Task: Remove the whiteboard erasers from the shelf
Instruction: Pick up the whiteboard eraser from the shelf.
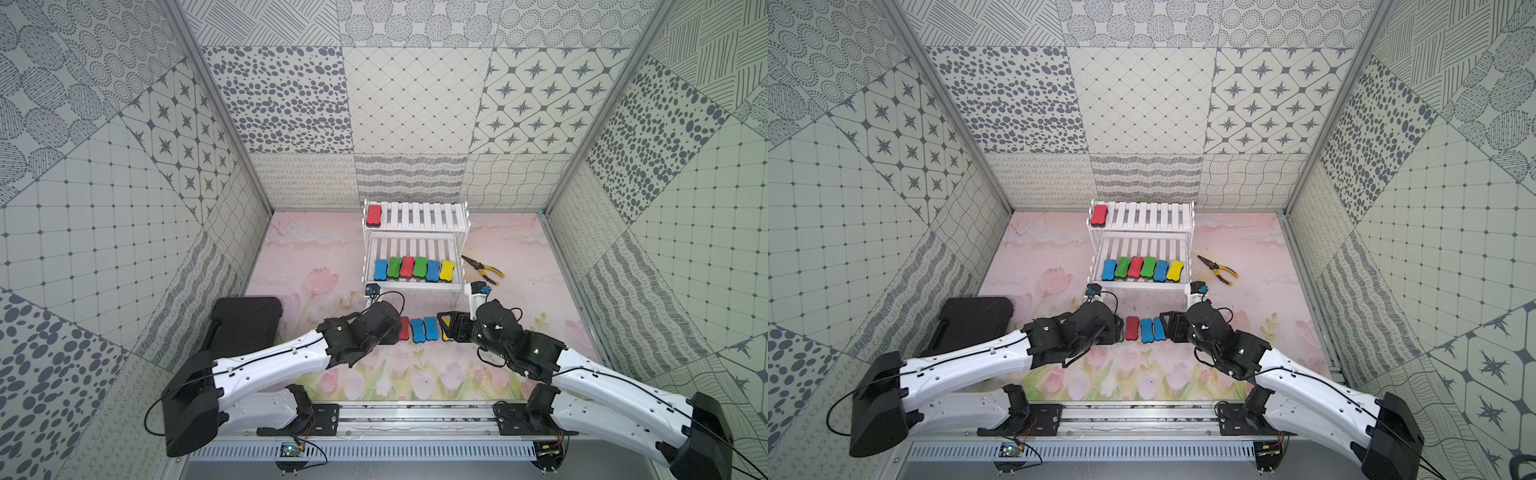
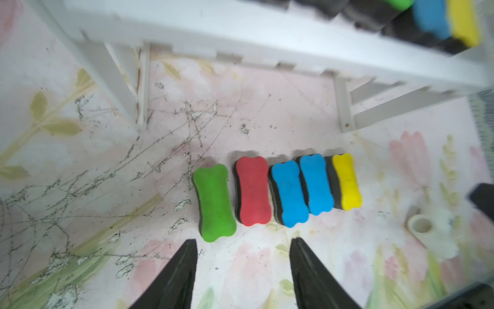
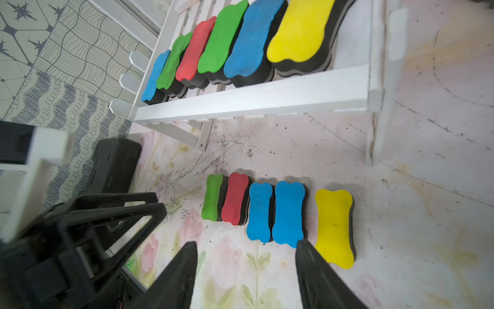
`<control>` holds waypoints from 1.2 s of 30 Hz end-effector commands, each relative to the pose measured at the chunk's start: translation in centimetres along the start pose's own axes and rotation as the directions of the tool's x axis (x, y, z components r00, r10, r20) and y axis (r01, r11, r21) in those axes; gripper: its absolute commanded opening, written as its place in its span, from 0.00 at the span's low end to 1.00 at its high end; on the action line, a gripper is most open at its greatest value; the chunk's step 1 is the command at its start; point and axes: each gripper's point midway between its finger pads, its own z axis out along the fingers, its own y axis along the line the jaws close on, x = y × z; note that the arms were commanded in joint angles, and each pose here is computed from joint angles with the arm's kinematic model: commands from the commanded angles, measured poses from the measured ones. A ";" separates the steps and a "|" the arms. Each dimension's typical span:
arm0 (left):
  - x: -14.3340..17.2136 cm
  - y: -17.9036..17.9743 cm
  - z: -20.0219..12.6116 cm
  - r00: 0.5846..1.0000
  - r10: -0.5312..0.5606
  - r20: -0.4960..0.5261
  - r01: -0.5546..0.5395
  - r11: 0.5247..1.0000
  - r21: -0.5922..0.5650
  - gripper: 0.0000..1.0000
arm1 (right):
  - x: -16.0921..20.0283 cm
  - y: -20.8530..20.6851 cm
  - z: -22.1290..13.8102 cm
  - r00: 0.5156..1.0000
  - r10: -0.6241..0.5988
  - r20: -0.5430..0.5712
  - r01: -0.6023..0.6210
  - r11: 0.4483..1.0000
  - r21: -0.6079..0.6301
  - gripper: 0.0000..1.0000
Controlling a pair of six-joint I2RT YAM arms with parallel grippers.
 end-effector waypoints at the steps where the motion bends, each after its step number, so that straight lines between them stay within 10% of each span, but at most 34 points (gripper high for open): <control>1: -4.6 1.2 -5.6 0.993 0.114 0.033 -0.112 0.992 -0.061 0.61 | -0.7 0.4 0.1 1.000 -0.001 0.020 0.001 1.000 -0.013 0.63; 9: -16.6 -0.8 -10.7 0.966 0.192 0.174 -0.191 0.981 -0.025 0.72 | -0.4 0.8 1.2 1.000 -0.007 -0.009 0.006 1.000 -0.010 0.63; 18: -25.0 -1.3 -6.8 0.960 0.233 0.156 -0.228 0.972 -0.051 0.73 | -0.4 1.1 1.7 1.000 -0.014 -0.020 0.014 1.000 -0.010 0.63; 36: -28.5 0.0 0.0 0.947 0.304 0.108 -0.274 0.935 -0.226 0.70 | -0.6 0.3 1.3 1.000 0.004 -0.017 -0.004 1.000 -0.003 0.63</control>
